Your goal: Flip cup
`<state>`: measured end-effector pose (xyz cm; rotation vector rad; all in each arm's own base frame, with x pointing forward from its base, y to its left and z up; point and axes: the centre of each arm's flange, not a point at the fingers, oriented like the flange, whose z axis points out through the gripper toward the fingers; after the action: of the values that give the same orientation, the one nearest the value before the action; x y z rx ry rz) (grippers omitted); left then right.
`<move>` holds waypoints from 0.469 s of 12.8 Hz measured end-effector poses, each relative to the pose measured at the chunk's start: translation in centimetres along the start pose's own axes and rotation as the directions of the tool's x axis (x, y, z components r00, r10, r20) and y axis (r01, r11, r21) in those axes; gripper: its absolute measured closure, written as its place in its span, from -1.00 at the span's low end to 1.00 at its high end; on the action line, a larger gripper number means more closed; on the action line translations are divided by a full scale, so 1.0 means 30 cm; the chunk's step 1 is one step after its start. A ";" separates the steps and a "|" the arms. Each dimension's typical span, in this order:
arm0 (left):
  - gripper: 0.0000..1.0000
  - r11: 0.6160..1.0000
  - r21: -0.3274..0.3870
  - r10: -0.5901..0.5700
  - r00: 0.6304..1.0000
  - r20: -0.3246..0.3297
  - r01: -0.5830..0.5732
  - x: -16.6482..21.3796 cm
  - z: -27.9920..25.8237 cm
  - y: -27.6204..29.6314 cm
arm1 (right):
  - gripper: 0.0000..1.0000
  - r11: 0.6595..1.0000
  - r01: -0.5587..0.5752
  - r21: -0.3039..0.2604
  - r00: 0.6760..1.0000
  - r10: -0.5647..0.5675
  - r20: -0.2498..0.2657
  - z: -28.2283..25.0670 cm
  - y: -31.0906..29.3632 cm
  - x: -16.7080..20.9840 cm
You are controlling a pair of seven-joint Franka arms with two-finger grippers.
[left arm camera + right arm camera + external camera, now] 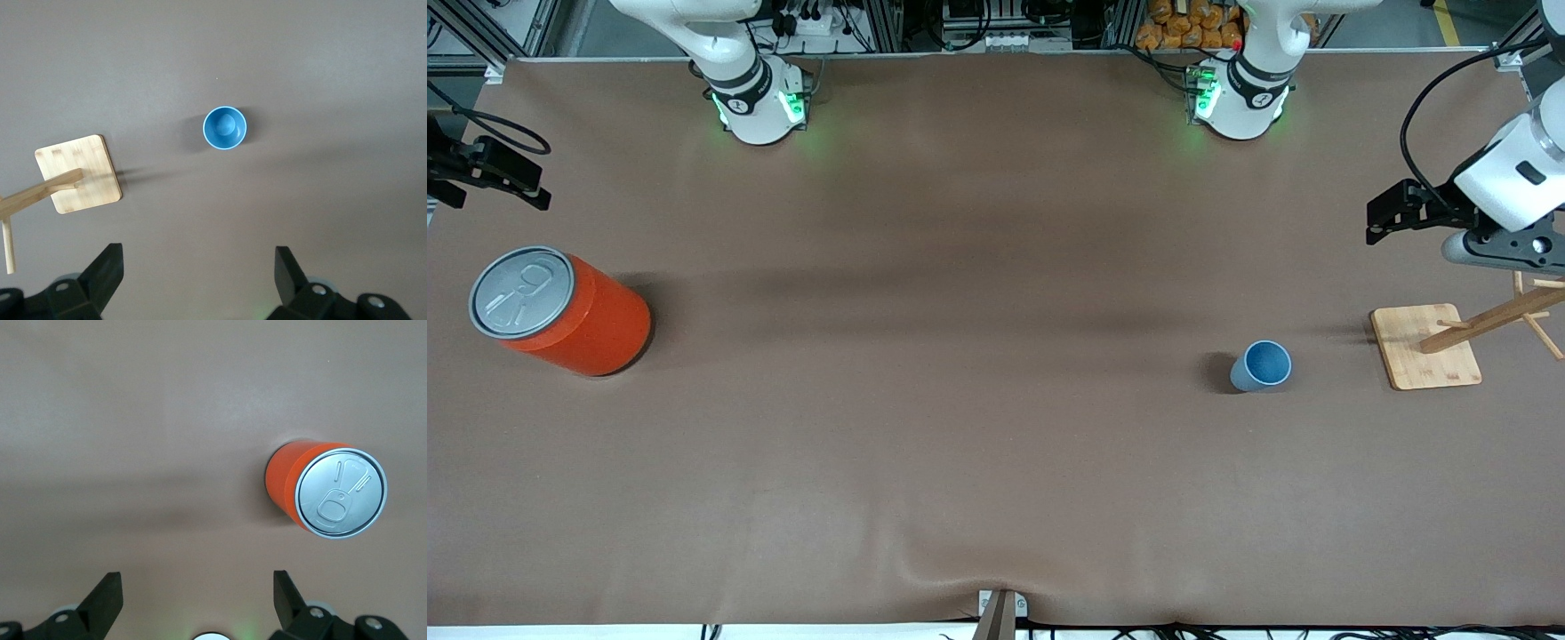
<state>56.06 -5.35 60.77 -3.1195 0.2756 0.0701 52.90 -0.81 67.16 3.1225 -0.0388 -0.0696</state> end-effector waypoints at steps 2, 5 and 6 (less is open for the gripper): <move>-1.00 1.000 -0.002 -0.021 1.000 0.009 0.021 0.020 0.021 -0.019 | -1.00 1.000 0.000 0.000 1.000 0.000 0.000 0.000 0.000 0.000; -1.00 0.998 -0.002 -0.064 0.998 0.016 0.064 0.032 0.035 -0.038 | -1.00 1.000 0.002 0.000 1.000 -0.002 0.000 0.000 -0.004 0.000; -1.00 0.998 -0.003 -0.065 0.998 0.017 0.065 0.033 0.037 -0.038 | -1.00 1.000 0.006 0.000 1.000 -0.006 0.000 0.000 -0.011 0.000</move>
<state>57.20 -4.39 59.61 -3.1262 0.1737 0.0966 52.90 -0.47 67.16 3.1225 -0.0290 -0.0698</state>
